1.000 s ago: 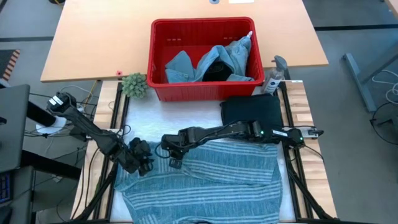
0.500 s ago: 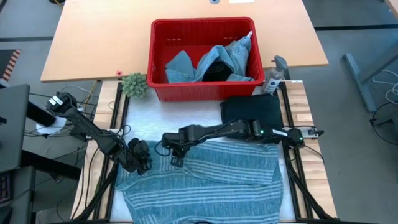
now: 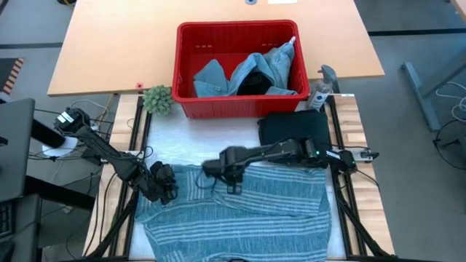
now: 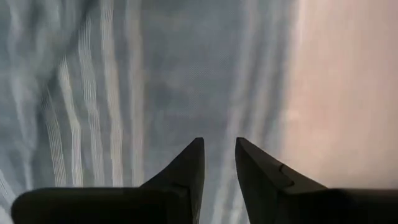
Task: Fold Laundry from Bin
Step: Fold the blue polo shirt
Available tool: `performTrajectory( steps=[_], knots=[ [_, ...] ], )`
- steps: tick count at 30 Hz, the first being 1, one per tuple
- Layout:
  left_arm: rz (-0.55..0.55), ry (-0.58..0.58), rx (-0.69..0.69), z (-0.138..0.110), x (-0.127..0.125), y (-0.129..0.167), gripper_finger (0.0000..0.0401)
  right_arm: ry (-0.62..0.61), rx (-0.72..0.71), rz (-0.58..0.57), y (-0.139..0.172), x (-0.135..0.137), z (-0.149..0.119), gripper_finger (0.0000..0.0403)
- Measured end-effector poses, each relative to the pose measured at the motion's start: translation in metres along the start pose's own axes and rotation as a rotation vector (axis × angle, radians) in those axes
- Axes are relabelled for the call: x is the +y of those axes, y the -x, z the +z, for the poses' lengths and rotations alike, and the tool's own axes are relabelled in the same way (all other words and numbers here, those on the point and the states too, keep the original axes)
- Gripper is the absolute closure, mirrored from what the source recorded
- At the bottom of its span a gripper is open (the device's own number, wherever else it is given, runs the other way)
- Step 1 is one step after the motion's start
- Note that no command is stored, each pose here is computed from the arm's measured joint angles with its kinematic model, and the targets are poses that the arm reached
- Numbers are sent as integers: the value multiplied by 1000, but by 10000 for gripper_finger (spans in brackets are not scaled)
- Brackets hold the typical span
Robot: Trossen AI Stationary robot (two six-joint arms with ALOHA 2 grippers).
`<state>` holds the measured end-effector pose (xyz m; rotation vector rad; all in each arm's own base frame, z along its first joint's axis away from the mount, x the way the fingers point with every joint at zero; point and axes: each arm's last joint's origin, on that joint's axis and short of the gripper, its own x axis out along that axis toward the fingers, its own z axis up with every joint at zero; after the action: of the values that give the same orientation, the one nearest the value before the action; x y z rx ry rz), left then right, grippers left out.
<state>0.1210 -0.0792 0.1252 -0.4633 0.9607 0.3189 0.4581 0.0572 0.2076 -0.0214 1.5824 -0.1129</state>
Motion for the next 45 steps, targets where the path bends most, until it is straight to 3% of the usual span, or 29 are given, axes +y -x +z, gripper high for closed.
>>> performTrajectory(
  steps=[5, 10, 14, 19, 25, 29, 36, 40, 45],
  knots=[
    [59, -17, 12, -2, 6, 0, 258, 15, 105, -27, -33, 28, -24, 286],
    [86, -20, 29, 0, 9, -1, 258, -59, 82, -27, -54, 44, -50, 286],
    [104, -40, 31, 4, 12, -2, 258, -123, 31, -13, -63, 40, -60, 286],
    [146, -57, 29, 12, 19, -5, 258, -196, 5, -5, -71, 15, -57, 286],
    [203, -65, 38, 20, 24, -5, 258, -223, -113, -66, -46, -16, -54, 286],
    [212, -159, 61, 30, 19, 5, 258, -246, -235, -47, 5, -29, -65, 286],
    [377, -208, 98, 42, 20, 29, 258, -287, -258, -23, 54, -7, -102, 286],
    [294, -242, 46, 58, 4, 42, 258, -197, -311, 37, 80, 39, -130, 286],
    [-88, -430, 73, 84, -36, 82, 258, -107, -310, 262, 99, 115, -177, 283]
  ],
)
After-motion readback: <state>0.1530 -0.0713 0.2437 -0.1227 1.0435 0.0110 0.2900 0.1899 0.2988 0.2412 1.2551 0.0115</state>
